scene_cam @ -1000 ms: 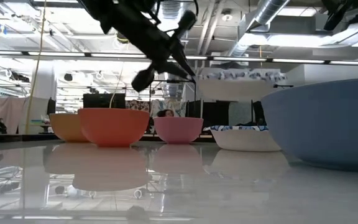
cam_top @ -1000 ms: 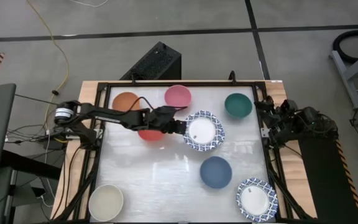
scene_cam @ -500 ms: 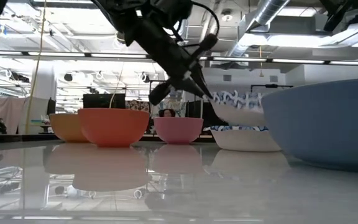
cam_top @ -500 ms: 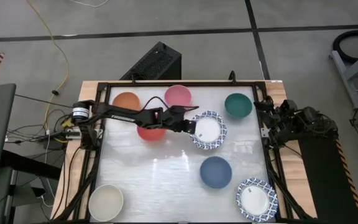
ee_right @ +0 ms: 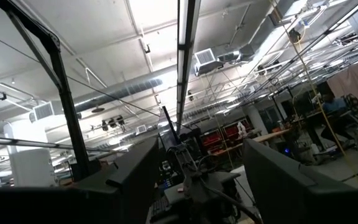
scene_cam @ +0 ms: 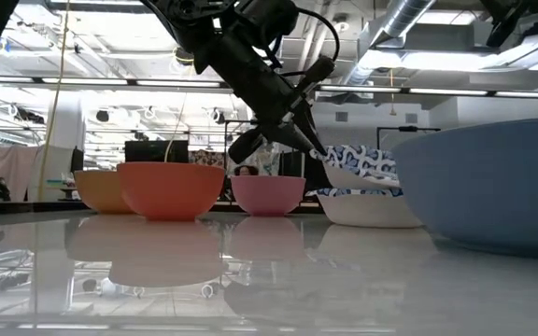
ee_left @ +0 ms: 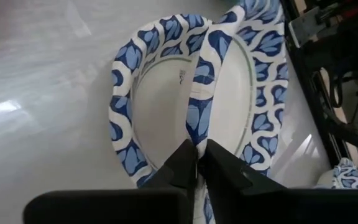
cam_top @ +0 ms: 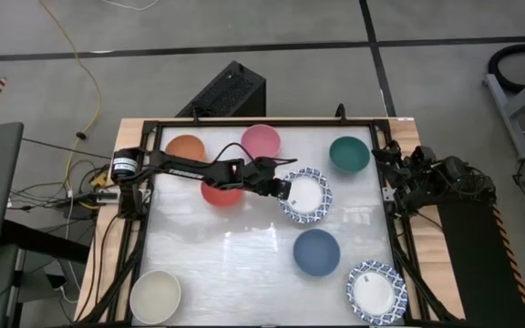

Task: Nest bowls inside each other
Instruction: Stack the middle white patterned bowl on top of the top white patterned bowl, then stack the bottom white patterned bowl on top of the top white patterned bowl

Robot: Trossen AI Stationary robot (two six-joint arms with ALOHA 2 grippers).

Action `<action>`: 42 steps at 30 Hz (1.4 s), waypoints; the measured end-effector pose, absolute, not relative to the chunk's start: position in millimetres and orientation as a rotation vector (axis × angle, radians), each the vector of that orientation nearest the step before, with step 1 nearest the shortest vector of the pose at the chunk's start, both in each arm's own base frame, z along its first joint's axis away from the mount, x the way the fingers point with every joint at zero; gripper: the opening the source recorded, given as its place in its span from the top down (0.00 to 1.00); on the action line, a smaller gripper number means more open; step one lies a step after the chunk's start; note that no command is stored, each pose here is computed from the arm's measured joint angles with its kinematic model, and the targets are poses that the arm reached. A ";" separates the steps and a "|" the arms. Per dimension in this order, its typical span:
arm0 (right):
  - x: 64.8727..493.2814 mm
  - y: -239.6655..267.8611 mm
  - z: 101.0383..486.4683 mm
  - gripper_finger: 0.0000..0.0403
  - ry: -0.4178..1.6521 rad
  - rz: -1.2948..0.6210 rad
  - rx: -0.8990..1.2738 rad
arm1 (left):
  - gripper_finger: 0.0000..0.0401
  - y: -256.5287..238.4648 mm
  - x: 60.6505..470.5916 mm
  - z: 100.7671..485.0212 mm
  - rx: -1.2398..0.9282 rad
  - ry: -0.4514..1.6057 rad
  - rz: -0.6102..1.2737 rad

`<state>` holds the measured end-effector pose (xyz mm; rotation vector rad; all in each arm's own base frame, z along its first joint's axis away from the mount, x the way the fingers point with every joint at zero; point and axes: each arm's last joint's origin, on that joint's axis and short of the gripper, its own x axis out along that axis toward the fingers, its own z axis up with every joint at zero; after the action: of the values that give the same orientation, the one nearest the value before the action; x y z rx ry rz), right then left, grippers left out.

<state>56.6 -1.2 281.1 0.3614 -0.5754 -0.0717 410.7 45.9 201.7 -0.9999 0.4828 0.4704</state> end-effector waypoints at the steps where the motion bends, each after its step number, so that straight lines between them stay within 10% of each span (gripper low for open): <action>1: 56.6 -1.2 281.1 0.37 -0.575 -0.072 0.361 | 0.93 45.8 410.7 201.6 -0.996 0.485 0.470; 18: 56.7 -1.2 281.0 0.37 -0.573 -0.072 0.358 | 0.50 45.8 409.7 204.5 -0.904 0.515 0.407; 33: 64.6 -1.9 263.4 0.37 -0.345 -0.175 0.248 | 0.48 50.3 413.4 245.3 -0.832 0.718 0.386; 42: 55.2 -3.5 272.8 0.37 0.174 -0.276 0.431 | 0.48 40.8 408.1 320.3 -0.768 0.665 0.205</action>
<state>55.2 -3.5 272.8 0.4308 0.1736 -0.2756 408.1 40.8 320.3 -0.7678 0.6648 0.2048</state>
